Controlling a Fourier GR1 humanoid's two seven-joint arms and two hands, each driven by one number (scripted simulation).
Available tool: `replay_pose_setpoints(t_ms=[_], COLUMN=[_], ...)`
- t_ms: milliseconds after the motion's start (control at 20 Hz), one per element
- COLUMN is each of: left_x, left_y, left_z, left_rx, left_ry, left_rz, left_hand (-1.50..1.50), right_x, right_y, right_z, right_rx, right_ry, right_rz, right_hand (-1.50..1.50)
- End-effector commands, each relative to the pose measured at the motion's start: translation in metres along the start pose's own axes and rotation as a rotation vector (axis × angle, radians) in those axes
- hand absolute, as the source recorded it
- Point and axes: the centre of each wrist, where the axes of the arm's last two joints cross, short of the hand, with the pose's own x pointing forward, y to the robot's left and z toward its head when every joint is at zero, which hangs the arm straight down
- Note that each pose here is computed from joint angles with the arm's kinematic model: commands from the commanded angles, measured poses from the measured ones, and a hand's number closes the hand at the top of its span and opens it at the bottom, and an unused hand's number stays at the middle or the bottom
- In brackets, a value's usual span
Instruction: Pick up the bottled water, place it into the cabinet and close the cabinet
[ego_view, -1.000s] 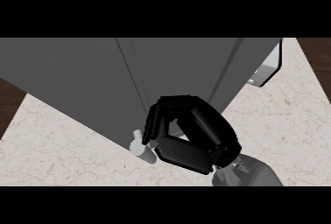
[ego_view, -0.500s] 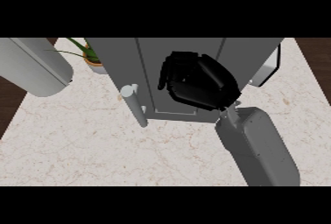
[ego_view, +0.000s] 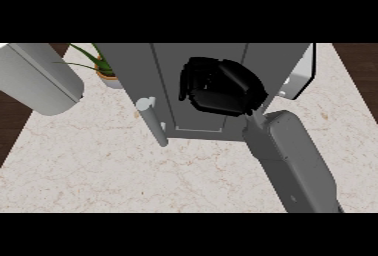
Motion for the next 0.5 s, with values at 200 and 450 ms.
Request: replay_pose_setpoints(t_ms=[200,450], left_x=[-0.006,0.000], left_y=[0.005,-0.001], left_z=[0.000,0.000], left_rx=[-0.012,-0.018], left_ry=[0.018,0.007], left_rz=[0.002,0.015], left_hand=[-1.50,-1.50], right_x=[0.015,0.009], right_y=[0.003,-0.002], right_z=[-0.042,-0.040], right_rx=[0.004,-0.002], right_ry=[0.018,0.027], right_rz=[-0.065,-0.057], right_hand=[1.50,1.50])
